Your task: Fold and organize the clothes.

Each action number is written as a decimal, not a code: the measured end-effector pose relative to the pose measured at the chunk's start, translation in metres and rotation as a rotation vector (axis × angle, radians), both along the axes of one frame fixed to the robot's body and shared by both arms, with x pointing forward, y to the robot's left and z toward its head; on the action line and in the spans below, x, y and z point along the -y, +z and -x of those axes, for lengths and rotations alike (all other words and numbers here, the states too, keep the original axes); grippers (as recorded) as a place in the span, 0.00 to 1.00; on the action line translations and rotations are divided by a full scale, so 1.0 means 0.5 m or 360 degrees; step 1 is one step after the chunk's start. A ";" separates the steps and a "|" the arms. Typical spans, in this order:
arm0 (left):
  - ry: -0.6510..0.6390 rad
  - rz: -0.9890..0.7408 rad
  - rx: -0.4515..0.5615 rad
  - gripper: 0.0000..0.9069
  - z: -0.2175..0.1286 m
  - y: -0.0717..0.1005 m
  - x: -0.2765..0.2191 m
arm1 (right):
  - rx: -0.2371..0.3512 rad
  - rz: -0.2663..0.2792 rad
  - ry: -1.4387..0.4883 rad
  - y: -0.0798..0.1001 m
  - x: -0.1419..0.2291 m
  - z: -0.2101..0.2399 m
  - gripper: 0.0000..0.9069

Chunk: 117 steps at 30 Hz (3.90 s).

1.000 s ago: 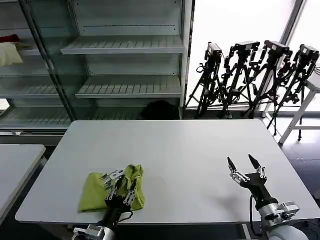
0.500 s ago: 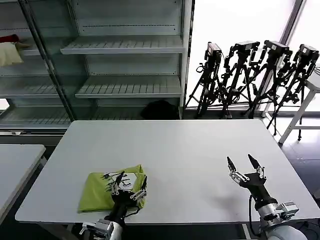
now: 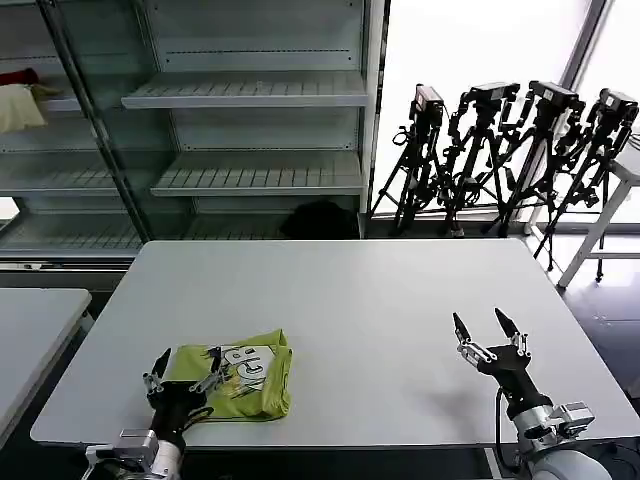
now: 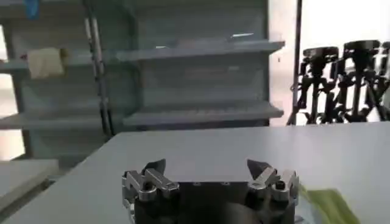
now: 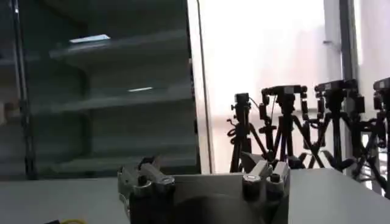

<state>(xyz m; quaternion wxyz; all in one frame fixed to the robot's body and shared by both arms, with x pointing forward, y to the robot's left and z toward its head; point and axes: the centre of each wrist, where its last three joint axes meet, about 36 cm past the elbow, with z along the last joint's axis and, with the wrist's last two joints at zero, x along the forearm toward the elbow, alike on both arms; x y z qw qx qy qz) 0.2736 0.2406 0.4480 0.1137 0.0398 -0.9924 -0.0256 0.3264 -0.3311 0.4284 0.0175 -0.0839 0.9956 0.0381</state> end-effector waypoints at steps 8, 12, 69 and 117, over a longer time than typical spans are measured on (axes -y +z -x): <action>0.0112 0.0121 -0.0123 1.00 0.010 -0.021 -0.026 | 0.0000 0.0009 -0.0005 0.002 0.004 0.003 1.00; 0.0134 0.0172 -0.0152 1.00 0.001 -0.039 -0.050 | 0.0005 0.0003 -0.0004 0.002 0.002 0.002 1.00; 0.0010 0.0018 0.0185 0.00 -0.062 -0.005 -0.290 | 0.0044 -0.0013 0.0045 0.017 -0.019 -0.009 1.00; -0.0642 -0.0327 0.0276 1.00 -0.169 0.024 0.027 | 0.0032 -0.0017 0.0098 0.008 -0.060 -0.010 1.00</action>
